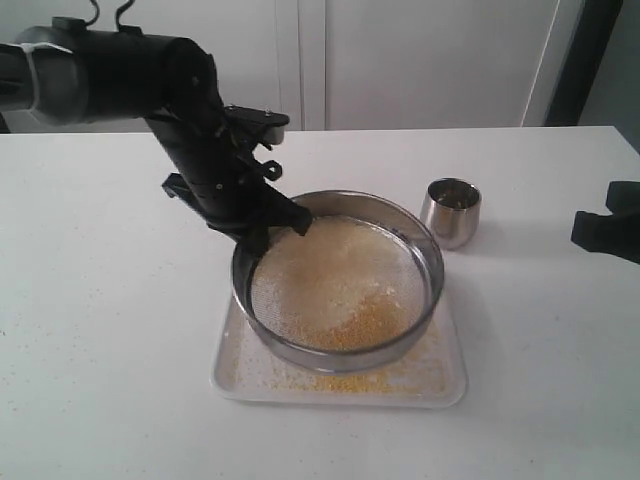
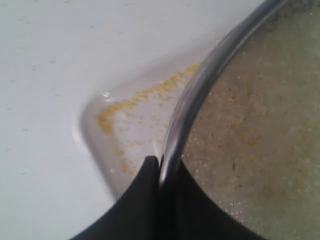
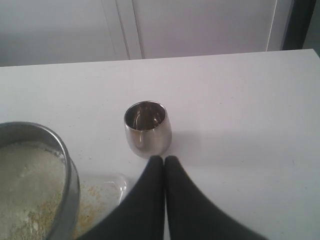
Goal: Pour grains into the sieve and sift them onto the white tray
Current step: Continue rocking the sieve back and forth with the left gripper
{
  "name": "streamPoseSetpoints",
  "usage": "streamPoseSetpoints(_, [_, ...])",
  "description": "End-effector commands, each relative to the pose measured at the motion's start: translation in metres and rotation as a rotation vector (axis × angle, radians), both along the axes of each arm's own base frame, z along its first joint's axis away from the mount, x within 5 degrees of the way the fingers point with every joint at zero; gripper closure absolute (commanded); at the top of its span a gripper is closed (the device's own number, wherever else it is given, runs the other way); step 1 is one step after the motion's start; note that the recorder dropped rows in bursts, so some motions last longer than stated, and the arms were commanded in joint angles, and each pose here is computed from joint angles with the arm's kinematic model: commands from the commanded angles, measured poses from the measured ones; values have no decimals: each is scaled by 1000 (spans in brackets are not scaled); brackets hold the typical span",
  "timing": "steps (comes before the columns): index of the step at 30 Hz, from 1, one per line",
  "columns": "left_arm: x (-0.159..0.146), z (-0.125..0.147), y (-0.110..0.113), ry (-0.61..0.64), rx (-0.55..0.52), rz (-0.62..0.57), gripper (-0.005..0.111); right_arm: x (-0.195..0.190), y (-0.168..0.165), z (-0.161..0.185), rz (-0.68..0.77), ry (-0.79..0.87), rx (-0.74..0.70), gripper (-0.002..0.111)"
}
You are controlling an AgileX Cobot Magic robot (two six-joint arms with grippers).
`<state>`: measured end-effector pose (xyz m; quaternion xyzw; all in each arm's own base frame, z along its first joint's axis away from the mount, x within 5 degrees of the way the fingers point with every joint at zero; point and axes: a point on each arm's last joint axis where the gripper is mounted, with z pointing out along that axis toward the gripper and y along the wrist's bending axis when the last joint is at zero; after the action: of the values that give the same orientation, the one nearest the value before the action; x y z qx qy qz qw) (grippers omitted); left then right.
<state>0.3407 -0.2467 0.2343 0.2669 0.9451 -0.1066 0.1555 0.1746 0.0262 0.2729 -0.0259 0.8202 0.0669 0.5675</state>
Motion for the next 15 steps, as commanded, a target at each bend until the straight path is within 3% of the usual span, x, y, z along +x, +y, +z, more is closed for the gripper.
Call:
streamPoseSetpoints(1, [2, 10, 21, 25, 55, 37, 107, -1, 0, 0, 3, -6, -3, 108])
streamPoseSetpoints(3, [7, 12, 29, 42, 24, 97, 107, -1, 0, 0, 3, -6, -3, 108])
streamPoseSetpoints(5, [2, 9, 11, 38, -37, 57, 107, -1, 0, 0, 3, -6, -3, 108])
streamPoseSetpoints(8, [-9, 1, -10, 10, 5, -31, 107, -1, 0, 0, 3, -6, -3, 108])
streamPoseSetpoints(11, [0, 2, 12, 12, 93, 39, 107, -1, 0, 0, 3, -6, -3, 108])
streamPoseSetpoints(13, [8, 4, 22, 22, 46, 122, 107, -1, 0, 0, 3, -6, -3, 108])
streamPoseSetpoints(15, [3, 3, 1, 29, -68, 72, 107, -1, 0, 0, 3, -6, -3, 108])
